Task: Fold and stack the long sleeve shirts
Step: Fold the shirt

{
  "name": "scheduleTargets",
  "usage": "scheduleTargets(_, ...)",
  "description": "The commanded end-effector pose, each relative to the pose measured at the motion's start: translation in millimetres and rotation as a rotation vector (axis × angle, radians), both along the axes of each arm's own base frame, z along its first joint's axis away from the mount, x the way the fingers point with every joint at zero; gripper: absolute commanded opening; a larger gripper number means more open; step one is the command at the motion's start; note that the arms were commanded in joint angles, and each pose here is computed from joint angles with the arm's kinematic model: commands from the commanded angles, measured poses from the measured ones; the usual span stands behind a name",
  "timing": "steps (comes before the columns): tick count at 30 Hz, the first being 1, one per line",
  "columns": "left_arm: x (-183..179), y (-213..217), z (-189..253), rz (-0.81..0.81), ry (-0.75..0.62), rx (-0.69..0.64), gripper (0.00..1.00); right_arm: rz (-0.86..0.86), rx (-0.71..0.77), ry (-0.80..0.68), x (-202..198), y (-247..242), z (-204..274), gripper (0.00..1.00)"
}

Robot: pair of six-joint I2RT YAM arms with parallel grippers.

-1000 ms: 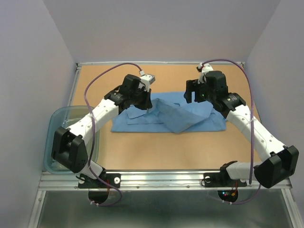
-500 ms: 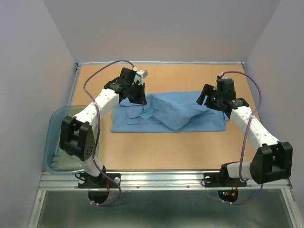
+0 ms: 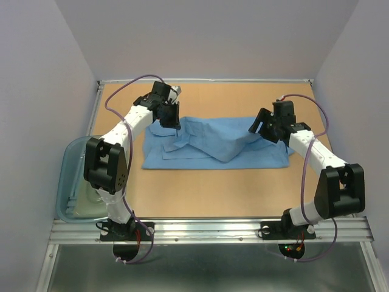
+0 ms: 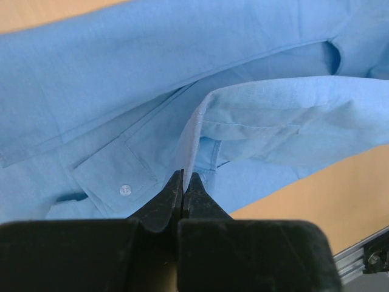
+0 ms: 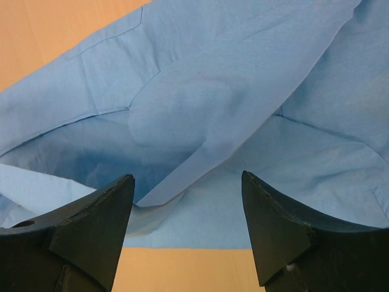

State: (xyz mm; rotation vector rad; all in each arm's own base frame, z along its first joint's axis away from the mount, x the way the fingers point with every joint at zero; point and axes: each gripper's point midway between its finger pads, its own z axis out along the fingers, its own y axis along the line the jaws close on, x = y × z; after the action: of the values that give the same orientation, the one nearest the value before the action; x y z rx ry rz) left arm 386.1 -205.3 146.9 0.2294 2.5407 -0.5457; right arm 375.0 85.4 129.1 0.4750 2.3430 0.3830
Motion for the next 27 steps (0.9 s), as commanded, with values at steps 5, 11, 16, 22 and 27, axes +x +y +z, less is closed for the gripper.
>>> scheduleTargets(5,2,17,-4,0.065,0.046,0.040,0.00,-0.047,0.037,-0.067,32,-6,9,0.75)
scheduleTargets(11,-2,26,-5,0.088,0.089,0.052,0.00,-0.048,0.047,-0.048,55,-4,-5,0.74)
scheduleTargets(16,-1,29,-2,0.100,0.089,0.055,0.00,-0.084,0.043,-0.028,70,-8,-21,0.72)
scheduleTargets(22,-3,34,-8,0.112,0.119,0.057,0.00,-0.108,0.037,-0.018,85,-12,-33,0.72)
scheduleTargets(27,-10,42,-8,0.115,0.141,0.074,0.00,-0.098,0.018,0.000,93,-13,-47,0.72)
